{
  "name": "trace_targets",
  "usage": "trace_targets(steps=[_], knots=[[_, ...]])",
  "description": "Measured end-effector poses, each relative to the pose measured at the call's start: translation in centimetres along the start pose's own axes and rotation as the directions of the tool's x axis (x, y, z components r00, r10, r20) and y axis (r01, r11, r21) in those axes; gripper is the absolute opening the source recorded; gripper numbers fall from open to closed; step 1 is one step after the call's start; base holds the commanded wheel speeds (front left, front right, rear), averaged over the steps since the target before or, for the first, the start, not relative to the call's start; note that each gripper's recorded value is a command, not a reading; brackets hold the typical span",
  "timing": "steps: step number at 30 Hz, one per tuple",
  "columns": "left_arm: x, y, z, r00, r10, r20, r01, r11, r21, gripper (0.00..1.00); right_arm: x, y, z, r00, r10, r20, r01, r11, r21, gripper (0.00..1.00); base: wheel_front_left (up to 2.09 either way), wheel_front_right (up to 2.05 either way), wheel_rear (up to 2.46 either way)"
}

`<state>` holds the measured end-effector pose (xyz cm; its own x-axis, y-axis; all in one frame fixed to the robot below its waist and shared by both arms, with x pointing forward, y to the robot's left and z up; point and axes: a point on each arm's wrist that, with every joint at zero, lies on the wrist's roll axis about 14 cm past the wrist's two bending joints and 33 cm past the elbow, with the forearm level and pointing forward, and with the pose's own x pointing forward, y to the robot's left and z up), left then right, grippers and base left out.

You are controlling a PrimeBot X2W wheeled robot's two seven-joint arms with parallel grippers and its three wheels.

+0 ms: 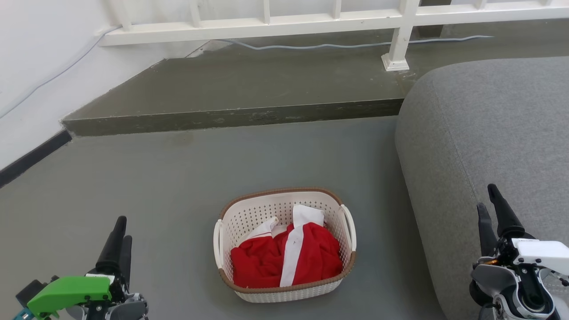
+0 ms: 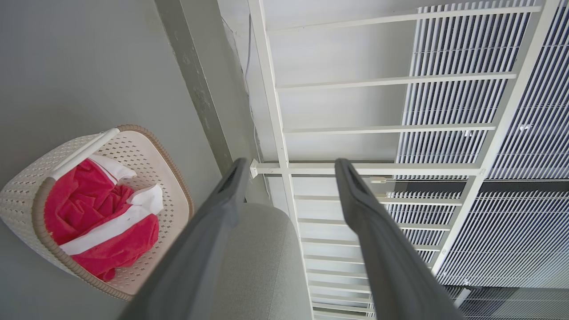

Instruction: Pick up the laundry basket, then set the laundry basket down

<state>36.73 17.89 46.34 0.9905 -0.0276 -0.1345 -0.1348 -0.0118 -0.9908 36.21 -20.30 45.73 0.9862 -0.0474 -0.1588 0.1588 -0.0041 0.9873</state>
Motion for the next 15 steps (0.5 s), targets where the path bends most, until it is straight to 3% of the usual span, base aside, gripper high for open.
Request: trace_targets(steps=[9,15], knots=[[0.7,-1.7,-0.1,0.999,-0.045,0.002,0.044,0.995,0.091,1.0,0.3,1.0,0.3,1.0,0.024,0.006,-0.024,0.993,-0.114,1.0,0.0,0.0,0.0],[0.8,-2.2,-0.3,0.998,-0.06,-0.003,0.06,0.98,0.19,1.0,0.5,1.6,0.5,0.999,0.04,0.0,-0.039,0.968,-0.247,1.0,0.0,0.0,0.0]])
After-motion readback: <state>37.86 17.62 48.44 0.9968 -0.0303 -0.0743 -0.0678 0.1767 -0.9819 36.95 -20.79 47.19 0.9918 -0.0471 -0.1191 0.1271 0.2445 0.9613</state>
